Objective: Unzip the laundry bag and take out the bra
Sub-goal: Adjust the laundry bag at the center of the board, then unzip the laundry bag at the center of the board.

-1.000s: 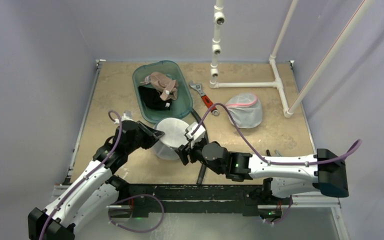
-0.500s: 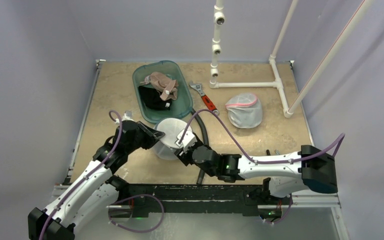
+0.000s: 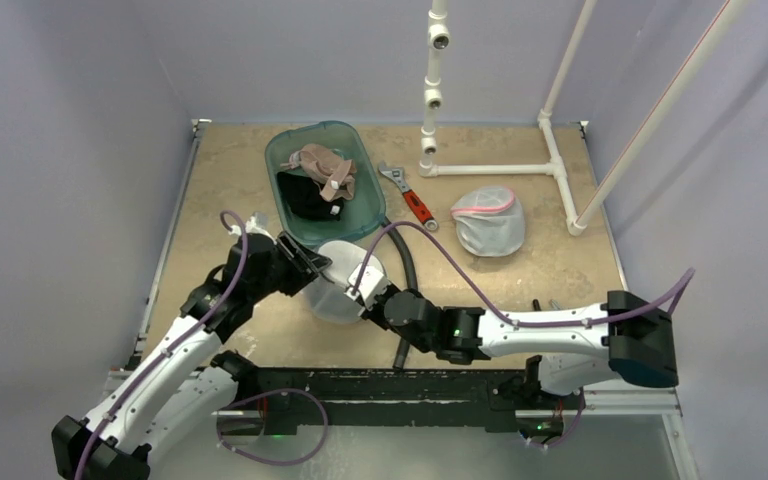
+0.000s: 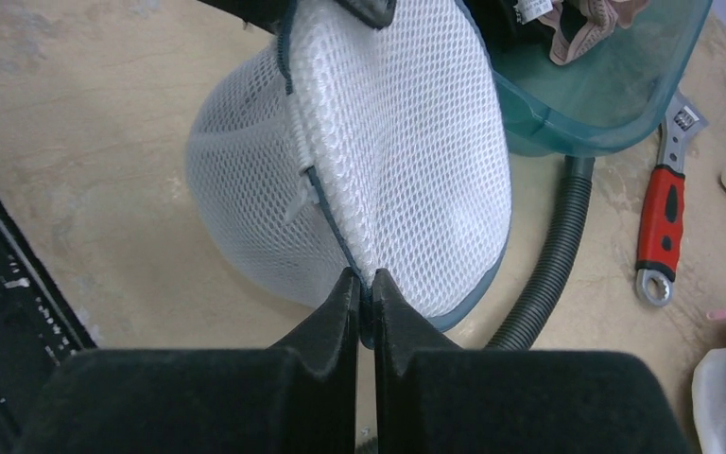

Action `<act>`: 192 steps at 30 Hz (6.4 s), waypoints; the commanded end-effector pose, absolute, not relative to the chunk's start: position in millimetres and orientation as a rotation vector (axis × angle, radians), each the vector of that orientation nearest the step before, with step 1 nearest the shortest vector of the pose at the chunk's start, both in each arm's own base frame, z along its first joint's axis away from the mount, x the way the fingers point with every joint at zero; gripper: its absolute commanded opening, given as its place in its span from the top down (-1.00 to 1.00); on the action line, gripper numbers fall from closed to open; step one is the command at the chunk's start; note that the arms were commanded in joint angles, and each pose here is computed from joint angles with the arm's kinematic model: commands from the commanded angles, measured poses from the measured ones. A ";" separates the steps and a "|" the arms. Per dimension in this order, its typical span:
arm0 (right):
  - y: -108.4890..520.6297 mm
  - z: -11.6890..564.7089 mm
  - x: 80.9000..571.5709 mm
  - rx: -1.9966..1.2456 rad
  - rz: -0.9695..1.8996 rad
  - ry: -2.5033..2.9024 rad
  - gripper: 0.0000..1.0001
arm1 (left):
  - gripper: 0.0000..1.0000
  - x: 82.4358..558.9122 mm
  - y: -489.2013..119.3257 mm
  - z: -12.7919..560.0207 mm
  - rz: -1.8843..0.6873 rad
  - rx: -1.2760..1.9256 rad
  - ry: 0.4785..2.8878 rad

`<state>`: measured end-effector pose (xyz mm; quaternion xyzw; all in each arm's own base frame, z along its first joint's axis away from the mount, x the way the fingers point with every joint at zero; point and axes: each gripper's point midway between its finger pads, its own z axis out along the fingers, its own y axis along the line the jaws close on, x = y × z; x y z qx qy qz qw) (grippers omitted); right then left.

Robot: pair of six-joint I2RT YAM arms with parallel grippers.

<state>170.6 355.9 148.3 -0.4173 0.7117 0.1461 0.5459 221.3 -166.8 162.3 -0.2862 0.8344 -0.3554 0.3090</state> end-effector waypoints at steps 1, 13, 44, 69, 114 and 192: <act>354.8 176.7 159.4 -0.981 0.441 1.678 0.96 | -0.06 221.9 -149.3 190.7 -0.784 -0.570 2.191; 324.2 195.0 134.7 -0.934 0.635 1.795 1.00 | -0.24 212.1 -165.8 288.5 -0.757 0.277 1.828; 311.9 179.2 163.7 -0.794 0.370 1.698 1.00 | -0.32 222.9 -206.9 242.1 -1.130 -0.180 2.077; 326.7 186.6 150.1 -0.851 0.211 1.518 1.00 | -0.44 210.1 -215.0 202.8 -1.303 -0.654 2.242; 335.9 283.3 94.4 -0.352 1.121 1.613 -0.16 | 1.00 238.5 -175.4 250.2 -1.334 -0.993 1.818; 403.5 251.2 186.7 -0.112 1.321 1.726 0.47 | 1.00 238.1 -170.3 254.7 -1.241 -1.113 1.897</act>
